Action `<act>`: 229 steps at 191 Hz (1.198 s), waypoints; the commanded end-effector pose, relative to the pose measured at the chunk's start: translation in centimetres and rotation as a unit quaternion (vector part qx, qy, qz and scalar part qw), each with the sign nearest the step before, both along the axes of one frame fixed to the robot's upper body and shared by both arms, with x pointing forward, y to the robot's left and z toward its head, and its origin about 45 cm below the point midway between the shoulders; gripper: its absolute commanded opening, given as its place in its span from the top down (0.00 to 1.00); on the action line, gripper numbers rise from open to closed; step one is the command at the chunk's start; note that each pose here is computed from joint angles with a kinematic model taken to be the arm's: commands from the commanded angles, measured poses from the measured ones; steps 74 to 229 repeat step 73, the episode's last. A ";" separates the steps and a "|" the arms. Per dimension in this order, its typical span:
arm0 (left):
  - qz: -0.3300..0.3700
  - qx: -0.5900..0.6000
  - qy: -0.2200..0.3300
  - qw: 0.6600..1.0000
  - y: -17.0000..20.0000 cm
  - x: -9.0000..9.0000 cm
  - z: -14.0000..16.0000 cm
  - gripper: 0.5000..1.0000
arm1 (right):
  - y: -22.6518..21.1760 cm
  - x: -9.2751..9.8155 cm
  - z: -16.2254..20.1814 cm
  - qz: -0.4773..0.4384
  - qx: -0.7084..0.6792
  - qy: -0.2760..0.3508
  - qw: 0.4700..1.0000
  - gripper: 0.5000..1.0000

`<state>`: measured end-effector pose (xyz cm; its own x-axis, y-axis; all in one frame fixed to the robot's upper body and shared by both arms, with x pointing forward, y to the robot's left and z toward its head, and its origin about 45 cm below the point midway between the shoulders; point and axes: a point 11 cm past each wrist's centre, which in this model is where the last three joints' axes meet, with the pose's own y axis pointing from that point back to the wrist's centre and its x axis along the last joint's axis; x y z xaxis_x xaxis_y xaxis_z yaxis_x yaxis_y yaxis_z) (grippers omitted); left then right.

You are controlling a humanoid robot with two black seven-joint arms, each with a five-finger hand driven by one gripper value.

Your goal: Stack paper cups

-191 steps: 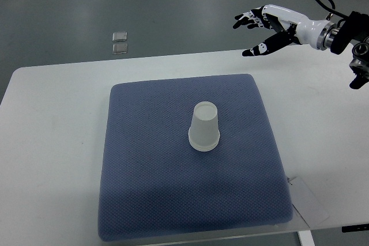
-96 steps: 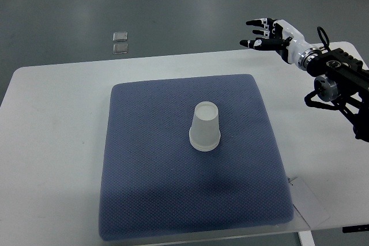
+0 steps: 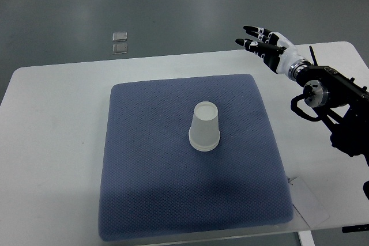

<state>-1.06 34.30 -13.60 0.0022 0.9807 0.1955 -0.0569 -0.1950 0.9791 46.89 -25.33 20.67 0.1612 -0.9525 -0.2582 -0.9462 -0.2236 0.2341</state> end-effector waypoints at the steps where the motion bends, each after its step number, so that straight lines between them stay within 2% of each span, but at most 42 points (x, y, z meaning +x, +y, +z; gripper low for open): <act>1: 0.000 0.000 0.000 1.000 0.0 0.0 0.0 0.00 | 0.0 -0.1 -0.5 -0.003 0.002 0.005 1.000 0.19; 69: 0.000 0.000 0.000 1.000 0.0 0.0 0.0 0.00 | 0.4 -0.8 -2.7 -0.008 0.004 0.028 1.000 0.19; 229: 0.000 0.000 0.000 1.000 0.0 0.0 0.0 0.00 | 0.5 -0.8 -2.7 -0.008 0.004 0.028 1.000 0.19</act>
